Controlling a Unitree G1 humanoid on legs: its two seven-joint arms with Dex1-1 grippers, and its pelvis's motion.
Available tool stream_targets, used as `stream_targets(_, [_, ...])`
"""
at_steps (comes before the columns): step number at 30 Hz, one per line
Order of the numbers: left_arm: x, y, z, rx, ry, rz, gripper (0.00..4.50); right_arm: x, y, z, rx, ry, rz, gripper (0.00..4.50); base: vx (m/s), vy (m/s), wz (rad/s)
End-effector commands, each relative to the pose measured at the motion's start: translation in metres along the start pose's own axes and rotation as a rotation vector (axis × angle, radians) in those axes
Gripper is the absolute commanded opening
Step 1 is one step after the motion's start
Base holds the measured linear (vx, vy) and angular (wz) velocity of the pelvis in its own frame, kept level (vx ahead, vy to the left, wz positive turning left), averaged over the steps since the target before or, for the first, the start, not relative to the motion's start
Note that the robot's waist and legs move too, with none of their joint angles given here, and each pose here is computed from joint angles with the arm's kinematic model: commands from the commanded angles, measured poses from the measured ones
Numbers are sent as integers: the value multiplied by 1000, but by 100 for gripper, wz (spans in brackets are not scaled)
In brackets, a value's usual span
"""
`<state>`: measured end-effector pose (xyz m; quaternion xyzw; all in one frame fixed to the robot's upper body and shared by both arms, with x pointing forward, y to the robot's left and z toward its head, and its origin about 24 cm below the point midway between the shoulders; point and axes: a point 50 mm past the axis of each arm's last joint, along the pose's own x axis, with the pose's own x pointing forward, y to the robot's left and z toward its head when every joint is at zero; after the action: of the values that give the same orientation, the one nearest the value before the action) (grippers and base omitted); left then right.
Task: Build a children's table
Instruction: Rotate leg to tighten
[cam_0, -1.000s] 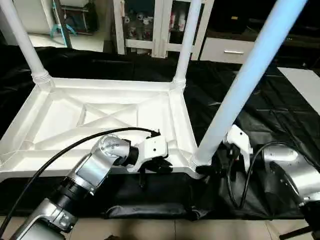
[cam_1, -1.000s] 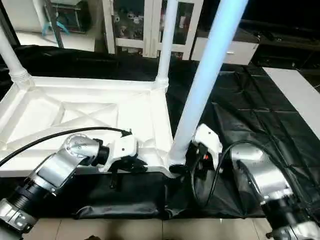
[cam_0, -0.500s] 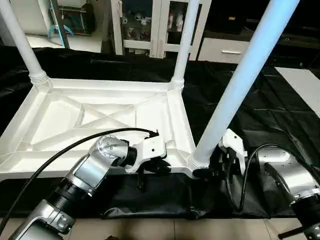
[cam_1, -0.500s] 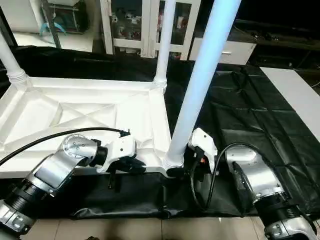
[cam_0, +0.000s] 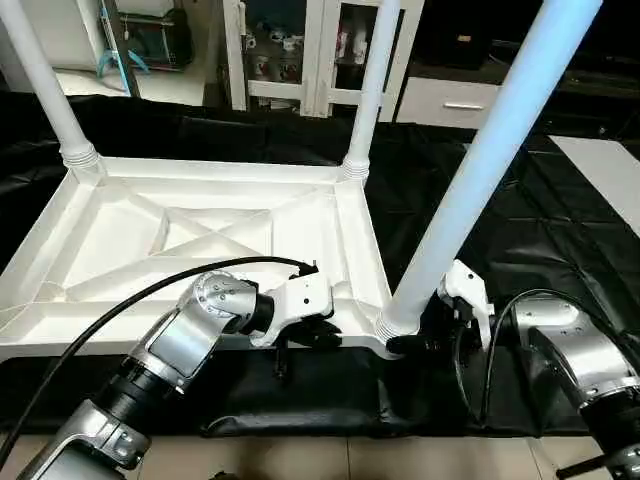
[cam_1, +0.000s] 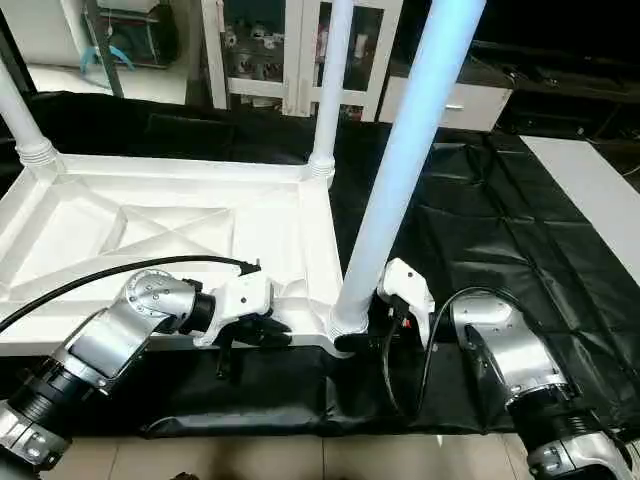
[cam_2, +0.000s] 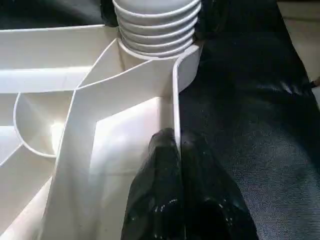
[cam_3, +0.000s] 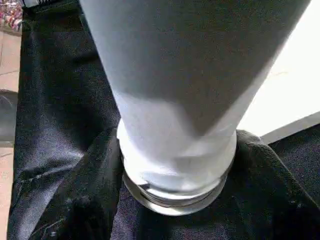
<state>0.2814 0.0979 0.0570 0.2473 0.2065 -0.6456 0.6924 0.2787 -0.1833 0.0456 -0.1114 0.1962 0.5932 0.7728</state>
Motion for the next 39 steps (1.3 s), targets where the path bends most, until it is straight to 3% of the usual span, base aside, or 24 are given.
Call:
stream_targets(1, [10, -11, -6, -8, 37, -75, 0, 1, 0, 0, -14, 12, 16, 269, 0, 0, 0])
stream_targets(8, [17, 4, -1, -90, 8, 69, 0, 18, -17, -15, 150, -2, -288, 267, 0, 0, 0])
stream_targets(9, [21, 13, 6, -112, -15, 142, 0, 28, -23, -15, 225, -38, -417, 267, -56, 14, -8])
stream_targets(11, [23, 18, 10, -127, -26, 175, 0, 34, -26, -14, 269, -72, -482, 267, -55, 15, -11])
stream_targets(12, [27, 27, 18, -163, -45, 249, 0, 44, -29, -11, 337, -114, -591, 266, 0, 0, 0])
stream_targets(15, [32, 35, 26, -209, -51, 318, 0, 55, -33, -10, 387, -131, -699, 266, 0, 0, 0])
stream_targets(16, [40, 45, 37, -245, -55, 415, 0, 73, -34, -7, 448, -141, -801, 266, 0, 0, 0])
stream_targets(17, [40, 45, 37, -245, -55, 415, 0, 73, -34, -7, 448, -141, -801, 266, 0, 0, 0])
stream_targets(19, [48, 51, 50, -255, -76, 488, 0, 92, -32, -2, 492, -150, -852, 266, 0, 0, 0])
stream_targets(24, [56, 57, 71, -221, -140, 539, 0, 118, -26, 12, 454, -158, -846, 266, 0, 0, 0])
stream_targets(30, [52, 57, 68, -201, -147, 540, 0, 120, -29, 28, 425, -265, -801, 266, 0, 0, 0])
stream_targets(31, [51, 56, 66, -192, -144, 530, 0, 117, -29, 31, 424, -311, -779, 322, 0, 0, 0])
stream_targets(32, [51, 56, 65, -193, -143, 525, 0, 115, -29, 32, 416, -317, -780, 336, 0, 0, 0])
stream_targets(34, [49, 54, 62, -196, -141, 509, 0, 111, -29, 33, 421, -339, -757, 342, 0, 0, 0])
stream_targets(39, [42, 49, 54, -158, -161, 455, 0, 88, -29, 34, 334, -354, -765, 391, 0, 0, 0])
